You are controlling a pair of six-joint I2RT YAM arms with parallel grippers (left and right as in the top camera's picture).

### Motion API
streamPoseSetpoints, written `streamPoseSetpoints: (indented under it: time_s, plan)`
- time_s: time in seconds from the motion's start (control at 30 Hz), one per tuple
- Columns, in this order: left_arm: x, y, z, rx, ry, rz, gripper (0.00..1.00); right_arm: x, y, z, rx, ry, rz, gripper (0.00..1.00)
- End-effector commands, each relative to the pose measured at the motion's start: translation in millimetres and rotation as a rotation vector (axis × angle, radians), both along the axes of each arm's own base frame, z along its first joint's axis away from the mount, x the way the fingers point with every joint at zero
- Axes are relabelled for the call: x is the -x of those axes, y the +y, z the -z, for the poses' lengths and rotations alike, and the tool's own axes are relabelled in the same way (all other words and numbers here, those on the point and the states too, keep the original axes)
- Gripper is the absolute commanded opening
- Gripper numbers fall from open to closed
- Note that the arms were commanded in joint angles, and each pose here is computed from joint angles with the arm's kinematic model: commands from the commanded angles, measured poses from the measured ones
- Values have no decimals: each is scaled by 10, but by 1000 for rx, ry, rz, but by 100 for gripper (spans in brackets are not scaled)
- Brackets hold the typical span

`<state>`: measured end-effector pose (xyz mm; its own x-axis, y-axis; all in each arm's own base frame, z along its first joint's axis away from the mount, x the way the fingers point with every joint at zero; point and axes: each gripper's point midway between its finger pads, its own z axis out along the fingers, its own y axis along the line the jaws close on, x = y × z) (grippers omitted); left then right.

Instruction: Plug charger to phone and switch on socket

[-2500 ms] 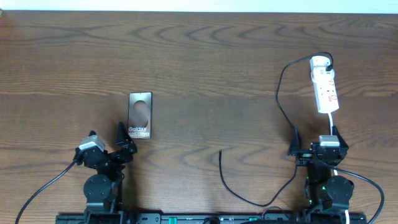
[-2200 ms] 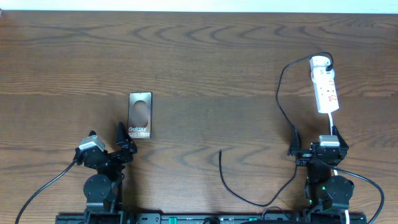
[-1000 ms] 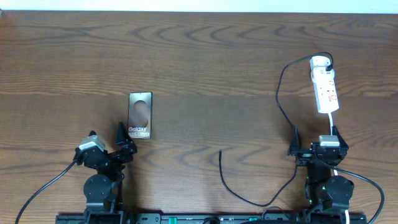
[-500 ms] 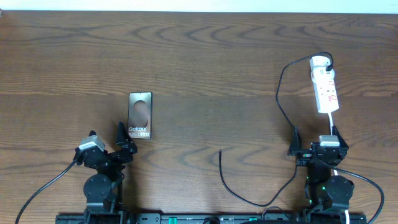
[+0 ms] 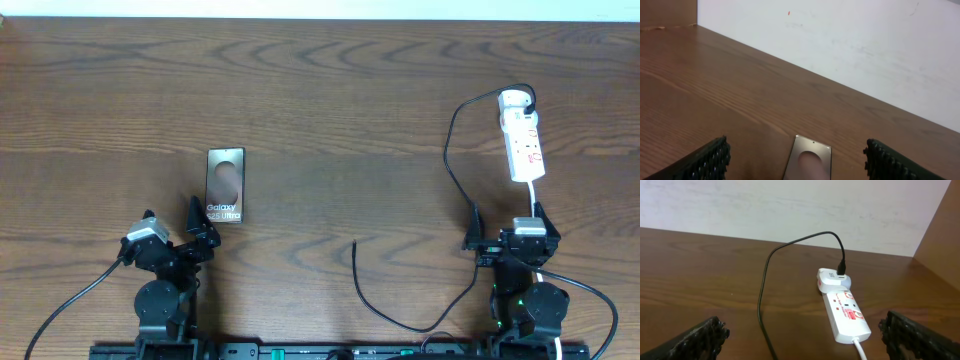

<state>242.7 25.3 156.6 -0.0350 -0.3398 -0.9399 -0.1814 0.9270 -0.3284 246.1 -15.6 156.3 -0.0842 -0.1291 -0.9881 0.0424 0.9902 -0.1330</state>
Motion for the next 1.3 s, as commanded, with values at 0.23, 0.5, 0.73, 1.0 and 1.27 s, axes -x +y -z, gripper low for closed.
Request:
streamPoseSetpoints:
  time_s: [0.23,0.5,0.73,1.0,1.27]
  plan:
    - [10,21,176,-15,54,-9,85,2,-5,8,11,3,3,99]
    - [14,65,146,-17,42,-35,85,2,-5,8,11,3,3,99]
    - [1,-126,-107,-43,3,80,85,2,-5,6,11,2,3,99]
    - [-146,-130,-881,-155,42,94,85,2,-5,8,11,3,3,99]
    - [-780,-184,-1411,-203,376,157,85,2,-5,8,11,3,3,99]
